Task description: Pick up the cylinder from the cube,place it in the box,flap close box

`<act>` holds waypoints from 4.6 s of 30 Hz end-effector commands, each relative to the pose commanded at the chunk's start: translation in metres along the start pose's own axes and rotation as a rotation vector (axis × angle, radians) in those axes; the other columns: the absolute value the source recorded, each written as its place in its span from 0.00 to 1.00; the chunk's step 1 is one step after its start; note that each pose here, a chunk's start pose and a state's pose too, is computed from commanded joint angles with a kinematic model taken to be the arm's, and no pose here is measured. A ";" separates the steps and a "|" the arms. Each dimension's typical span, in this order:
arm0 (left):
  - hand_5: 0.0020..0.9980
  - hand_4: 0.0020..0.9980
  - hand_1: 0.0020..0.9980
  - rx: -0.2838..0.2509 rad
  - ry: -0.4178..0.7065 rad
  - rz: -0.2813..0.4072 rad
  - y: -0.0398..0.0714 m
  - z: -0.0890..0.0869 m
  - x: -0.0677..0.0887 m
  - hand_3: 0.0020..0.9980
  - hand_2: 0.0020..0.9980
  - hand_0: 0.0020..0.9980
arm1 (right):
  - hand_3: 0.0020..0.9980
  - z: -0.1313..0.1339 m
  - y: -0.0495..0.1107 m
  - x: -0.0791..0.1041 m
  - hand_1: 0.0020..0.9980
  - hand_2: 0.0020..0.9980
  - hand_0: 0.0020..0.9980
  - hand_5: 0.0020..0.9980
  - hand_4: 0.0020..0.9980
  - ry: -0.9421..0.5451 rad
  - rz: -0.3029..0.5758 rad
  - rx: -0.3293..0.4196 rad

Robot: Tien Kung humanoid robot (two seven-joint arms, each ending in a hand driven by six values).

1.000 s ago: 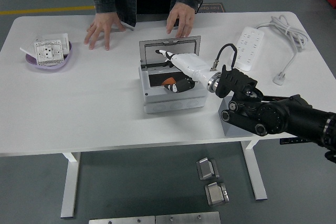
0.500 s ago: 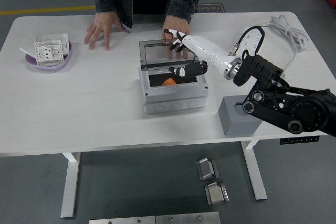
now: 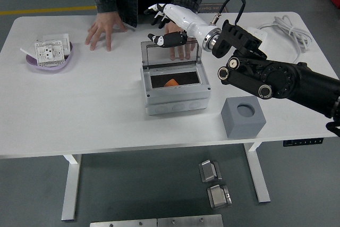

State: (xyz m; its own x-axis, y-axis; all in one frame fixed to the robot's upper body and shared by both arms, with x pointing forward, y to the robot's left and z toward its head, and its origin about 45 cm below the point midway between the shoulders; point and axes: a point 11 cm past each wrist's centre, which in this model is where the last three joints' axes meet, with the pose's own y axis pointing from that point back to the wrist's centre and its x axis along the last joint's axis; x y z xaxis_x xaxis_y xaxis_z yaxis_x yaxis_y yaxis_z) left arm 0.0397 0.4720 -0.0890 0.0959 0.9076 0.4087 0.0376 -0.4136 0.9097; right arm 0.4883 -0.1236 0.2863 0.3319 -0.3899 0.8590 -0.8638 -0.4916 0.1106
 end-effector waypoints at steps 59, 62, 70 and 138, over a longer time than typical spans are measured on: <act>0.55 0.62 0.65 0.025 0.012 -0.010 -0.002 -0.015 -0.010 0.68 0.64 0.66 | 0.82 0.042 0.061 -0.059 0.58 0.63 0.63 0.35 0.51 0.216 -0.082 -0.011; 0.55 0.62 0.65 0.024 0.013 -0.010 -0.002 -0.015 -0.010 0.68 0.64 0.66 | 0.82 0.042 0.065 -0.064 0.58 0.63 0.63 0.35 0.51 0.216 -0.089 -0.006; 0.55 0.62 0.65 0.028 0.008 -0.013 -0.002 -0.017 -0.012 0.68 0.64 0.66 | 0.82 0.039 0.073 -0.069 0.57 0.62 0.61 0.33 0.49 0.221 -0.089 0.004; 0.52 0.62 0.65 0.053 0.011 -0.004 -0.004 -0.031 -0.016 0.67 0.63 0.66 | 1.00 0.178 0.265 -0.023 1.00 1.00 1.00 0.67 1.00 -0.472 0.494 -0.454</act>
State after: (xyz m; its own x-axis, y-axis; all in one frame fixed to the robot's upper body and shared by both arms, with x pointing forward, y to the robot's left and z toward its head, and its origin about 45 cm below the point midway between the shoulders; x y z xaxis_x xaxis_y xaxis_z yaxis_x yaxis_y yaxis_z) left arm 0.0072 0.4609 -0.0967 0.0851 0.9099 0.4059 0.0903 -0.4127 0.9064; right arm 0.3187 -0.3832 0.2070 -0.0896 -0.8151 0.5724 -0.9878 0.1462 0.0535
